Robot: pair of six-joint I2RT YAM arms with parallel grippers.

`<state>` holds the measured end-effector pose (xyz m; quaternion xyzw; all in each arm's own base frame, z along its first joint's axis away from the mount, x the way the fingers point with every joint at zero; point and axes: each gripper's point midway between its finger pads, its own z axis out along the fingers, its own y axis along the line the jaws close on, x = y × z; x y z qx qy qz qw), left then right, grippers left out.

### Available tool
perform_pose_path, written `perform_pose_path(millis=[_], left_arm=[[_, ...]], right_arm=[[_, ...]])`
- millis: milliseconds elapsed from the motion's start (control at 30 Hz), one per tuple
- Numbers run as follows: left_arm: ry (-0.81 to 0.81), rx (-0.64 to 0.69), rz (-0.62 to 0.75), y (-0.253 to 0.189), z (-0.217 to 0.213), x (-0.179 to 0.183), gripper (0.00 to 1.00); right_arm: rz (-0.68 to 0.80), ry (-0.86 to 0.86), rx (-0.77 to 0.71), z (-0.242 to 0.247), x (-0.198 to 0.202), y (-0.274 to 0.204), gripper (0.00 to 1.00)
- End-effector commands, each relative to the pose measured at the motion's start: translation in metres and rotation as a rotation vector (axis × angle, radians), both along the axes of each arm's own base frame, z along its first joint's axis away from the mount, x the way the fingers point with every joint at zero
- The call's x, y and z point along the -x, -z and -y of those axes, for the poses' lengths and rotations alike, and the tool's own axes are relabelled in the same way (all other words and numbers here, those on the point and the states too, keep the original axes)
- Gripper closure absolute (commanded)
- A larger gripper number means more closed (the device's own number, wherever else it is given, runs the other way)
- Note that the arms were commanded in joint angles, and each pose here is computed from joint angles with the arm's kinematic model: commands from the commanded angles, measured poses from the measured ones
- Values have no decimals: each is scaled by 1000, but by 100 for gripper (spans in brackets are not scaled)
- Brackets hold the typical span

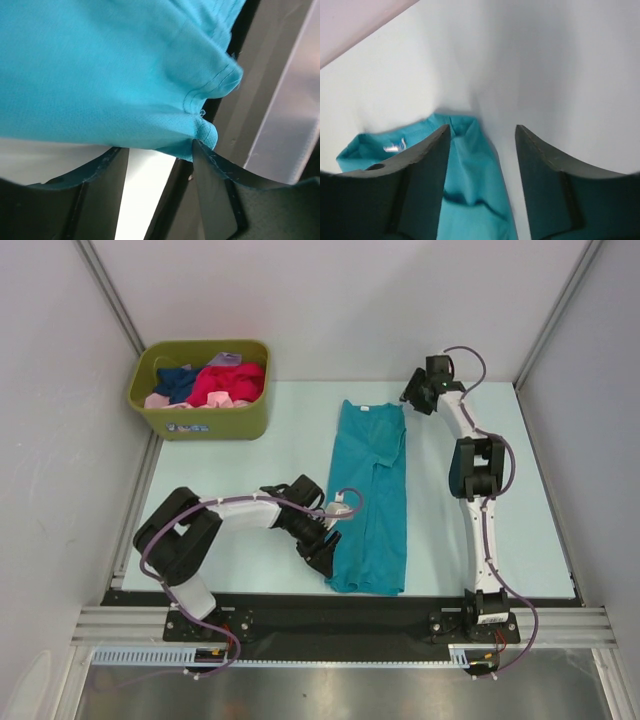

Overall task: Fold and stack the t-shirts
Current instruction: Fold the tshirt

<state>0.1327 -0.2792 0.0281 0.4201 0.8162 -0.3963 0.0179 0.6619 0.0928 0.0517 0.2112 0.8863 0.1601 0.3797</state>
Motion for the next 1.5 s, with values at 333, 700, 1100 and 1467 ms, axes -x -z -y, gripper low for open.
perform_pose_path(millis=[333,700,1100,1467], left_arm=[[178,-105,369,-37,-44,-26,36],[268,-116,492,-38,-38,-34,31],[774,170,892,-58,-17,8,28],[1123,311,1169,-28,2,29,27]], right_arm=[[-96,-139,-21,-32,123,-40,100],[-219,-100,-28,-18,115,20,100],[-134,-183,34,-23,162,-77,84],[-478,-184,84,-34,475,-26,57]])
